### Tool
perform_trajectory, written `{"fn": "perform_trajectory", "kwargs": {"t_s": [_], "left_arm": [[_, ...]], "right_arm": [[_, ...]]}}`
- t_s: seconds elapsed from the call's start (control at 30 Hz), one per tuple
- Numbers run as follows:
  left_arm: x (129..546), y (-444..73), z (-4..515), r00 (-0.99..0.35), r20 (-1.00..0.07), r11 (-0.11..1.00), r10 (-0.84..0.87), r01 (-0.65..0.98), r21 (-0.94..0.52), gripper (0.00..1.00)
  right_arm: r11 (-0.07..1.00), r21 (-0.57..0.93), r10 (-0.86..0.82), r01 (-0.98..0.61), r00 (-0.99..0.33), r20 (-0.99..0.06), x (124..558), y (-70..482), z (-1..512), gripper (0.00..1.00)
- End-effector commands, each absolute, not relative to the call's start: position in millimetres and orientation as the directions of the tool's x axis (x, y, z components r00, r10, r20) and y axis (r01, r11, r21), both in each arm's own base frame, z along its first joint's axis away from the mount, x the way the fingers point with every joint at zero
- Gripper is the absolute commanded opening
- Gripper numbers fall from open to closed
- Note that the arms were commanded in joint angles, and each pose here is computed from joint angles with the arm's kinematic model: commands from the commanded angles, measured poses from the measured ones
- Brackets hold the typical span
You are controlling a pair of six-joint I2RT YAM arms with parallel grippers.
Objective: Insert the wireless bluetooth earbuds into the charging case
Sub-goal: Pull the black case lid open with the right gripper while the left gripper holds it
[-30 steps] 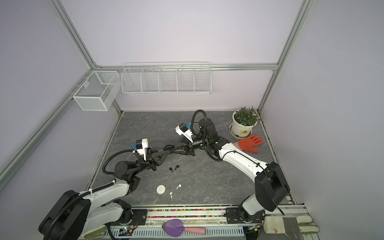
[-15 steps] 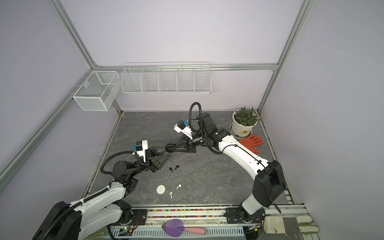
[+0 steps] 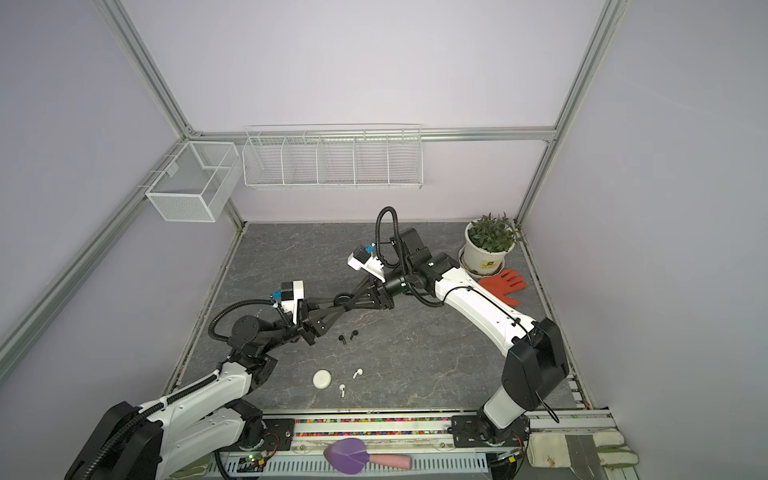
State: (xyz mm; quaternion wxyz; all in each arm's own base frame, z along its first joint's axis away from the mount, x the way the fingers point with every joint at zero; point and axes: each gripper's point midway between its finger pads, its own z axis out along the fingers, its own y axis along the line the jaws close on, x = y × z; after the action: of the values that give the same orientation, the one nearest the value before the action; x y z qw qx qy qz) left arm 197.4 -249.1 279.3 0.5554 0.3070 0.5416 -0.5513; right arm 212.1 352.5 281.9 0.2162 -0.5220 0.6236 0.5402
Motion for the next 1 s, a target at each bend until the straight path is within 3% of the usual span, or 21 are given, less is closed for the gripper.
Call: {"fn": "perform_trajectory", "kwargs": {"t_s": [0.0,0.37,0.47,0.57,0.7,0.97], "left_arm": [[189.6,-250.3,293.8,-0.149,-0.943,0.168,-0.296,0.964,-0.205,0.26],[189.2,-248.5,299.1,-0.151,-0.936,0.167,-0.317,0.963,-0.212,0.11],[188.4,-247.9,301.7,-0.150,-0.933,0.163,-0.327,0.963,-0.212,0.07],[188.0,-247.5,303.0,-0.150,-0.932,0.162,-0.331,0.964,-0.212,0.02],[190.4,-247.0,298.8,-0.153,-0.932,0.178,-0.328,0.959,-0.220,0.00],[196.1,-245.5,290.8,-0.139,-0.937,0.219,-0.321,0.952,-0.216,0.00]], "right_arm": [[-0.154,0.414,-0.406,-0.897,-0.324,-0.854,211.6,355.2,286.5,0.15],[-0.152,0.429,-0.407,-0.890,-0.340,-0.848,214.2,359.4,285.4,0.23],[-0.147,0.433,-0.408,-0.889,-0.344,-0.846,215.3,360.1,287.0,0.31],[-0.132,0.419,-0.402,-0.899,-0.338,-0.851,217.6,357.6,292.2,0.49],[-0.110,0.311,-0.373,-0.944,-0.251,-0.893,217.0,348.1,308.8,0.64],[-0.062,-0.030,-0.343,-0.998,0.049,-0.938,209.4,333.4,320.8,0.70]]}}
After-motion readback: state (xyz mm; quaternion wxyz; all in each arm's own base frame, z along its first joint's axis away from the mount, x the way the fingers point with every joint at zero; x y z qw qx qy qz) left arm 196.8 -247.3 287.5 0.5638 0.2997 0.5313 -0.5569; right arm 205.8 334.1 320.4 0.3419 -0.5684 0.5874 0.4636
